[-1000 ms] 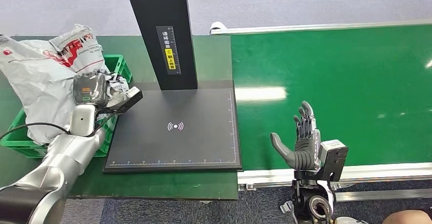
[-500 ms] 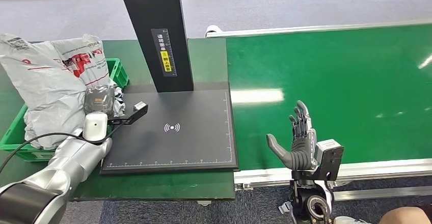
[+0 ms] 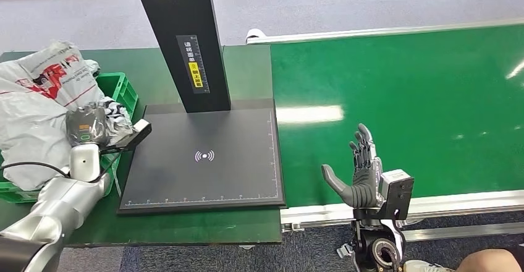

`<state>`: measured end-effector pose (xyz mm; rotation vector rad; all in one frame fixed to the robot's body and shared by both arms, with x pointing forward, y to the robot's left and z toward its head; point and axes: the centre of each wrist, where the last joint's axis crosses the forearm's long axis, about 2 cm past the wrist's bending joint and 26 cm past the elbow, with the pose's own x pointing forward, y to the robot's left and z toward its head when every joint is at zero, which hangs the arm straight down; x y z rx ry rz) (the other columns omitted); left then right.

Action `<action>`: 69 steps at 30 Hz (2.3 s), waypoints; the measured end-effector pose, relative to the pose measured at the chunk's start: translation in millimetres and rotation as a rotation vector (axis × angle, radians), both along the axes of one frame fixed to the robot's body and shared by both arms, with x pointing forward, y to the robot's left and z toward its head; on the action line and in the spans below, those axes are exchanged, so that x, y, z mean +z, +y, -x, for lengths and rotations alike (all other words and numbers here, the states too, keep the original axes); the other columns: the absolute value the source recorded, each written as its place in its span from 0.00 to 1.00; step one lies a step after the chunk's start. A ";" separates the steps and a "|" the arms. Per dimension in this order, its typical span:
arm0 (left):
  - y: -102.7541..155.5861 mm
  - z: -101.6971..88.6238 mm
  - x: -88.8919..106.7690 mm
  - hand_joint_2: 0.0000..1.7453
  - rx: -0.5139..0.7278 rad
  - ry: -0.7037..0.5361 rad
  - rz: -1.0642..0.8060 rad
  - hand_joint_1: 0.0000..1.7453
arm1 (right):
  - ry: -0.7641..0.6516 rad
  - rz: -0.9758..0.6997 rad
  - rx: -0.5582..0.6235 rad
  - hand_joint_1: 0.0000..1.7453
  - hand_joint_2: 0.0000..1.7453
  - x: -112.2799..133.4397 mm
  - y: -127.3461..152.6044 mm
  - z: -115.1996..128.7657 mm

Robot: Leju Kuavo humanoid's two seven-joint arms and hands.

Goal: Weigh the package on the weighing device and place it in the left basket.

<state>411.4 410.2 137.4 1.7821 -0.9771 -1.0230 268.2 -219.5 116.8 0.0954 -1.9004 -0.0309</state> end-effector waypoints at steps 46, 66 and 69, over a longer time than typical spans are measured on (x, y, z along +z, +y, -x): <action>21.8 9.7 -12.5 1.00 0.166 0.201 0.073 1.00 | -0.029 0.003 -0.003 0.00 1.00 7.3 1.9 -3.1; 15.2 11.7 -15.9 1.00 -0.010 0.128 0.156 0.00 | -0.027 0.002 -0.005 0.00 1.00 5.9 1.1 -0.5; 15.5 11.8 -15.6 0.75 -0.087 0.132 0.181 0.00 | -0.031 -0.002 -0.011 0.00 1.00 4.9 0.2 0.4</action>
